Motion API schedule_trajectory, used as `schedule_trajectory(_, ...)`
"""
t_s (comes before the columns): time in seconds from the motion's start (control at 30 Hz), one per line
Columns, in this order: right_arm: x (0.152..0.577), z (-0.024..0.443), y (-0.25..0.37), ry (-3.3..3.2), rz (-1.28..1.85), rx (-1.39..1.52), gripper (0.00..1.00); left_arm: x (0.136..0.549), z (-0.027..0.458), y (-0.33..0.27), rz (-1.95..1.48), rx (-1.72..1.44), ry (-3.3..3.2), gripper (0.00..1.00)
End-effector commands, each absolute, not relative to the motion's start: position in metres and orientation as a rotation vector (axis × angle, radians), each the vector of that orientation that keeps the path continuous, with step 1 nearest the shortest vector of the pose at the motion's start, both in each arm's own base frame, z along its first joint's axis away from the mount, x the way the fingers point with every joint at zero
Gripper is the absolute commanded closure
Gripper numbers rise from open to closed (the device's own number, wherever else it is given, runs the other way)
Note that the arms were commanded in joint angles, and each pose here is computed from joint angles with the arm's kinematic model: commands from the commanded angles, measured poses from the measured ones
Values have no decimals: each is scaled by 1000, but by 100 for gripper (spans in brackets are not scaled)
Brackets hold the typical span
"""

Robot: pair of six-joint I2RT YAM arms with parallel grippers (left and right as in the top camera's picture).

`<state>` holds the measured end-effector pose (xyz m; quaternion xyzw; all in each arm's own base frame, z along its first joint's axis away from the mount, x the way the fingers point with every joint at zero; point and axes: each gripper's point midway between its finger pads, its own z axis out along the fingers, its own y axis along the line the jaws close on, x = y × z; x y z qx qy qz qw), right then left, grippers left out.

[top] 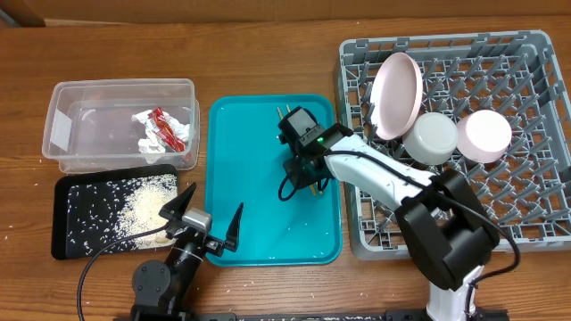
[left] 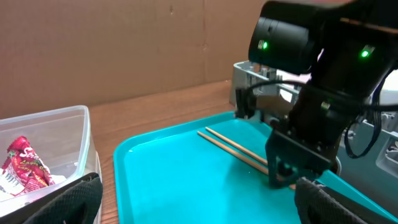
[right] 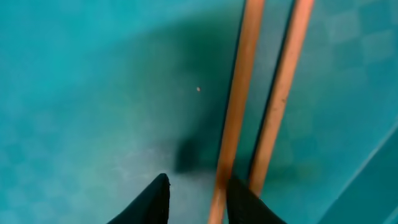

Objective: Sort waste into correct bins and load items into the dishwasher
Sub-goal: 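Grasp one chopstick with the right gripper and place it in the rack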

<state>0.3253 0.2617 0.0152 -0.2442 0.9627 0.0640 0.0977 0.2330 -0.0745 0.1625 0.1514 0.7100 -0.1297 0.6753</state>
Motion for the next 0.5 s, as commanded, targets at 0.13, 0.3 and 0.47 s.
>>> schedule_trajectory(0.13, 327, 5, 254, 2860, 137, -744, 73, 233, 163, -74, -280, 354, 1584, 0)
schedule_trajectory(0.3, 318, 7, 255, 2901, 172, -756, 96, 233, 164, -74, -280, 354, 1584, 0)
schedule_trajectory(0.47, 337, 70, 278, 2802, 308, -655, 96, 233, 164, -74, -280, 354, 1584, 0)
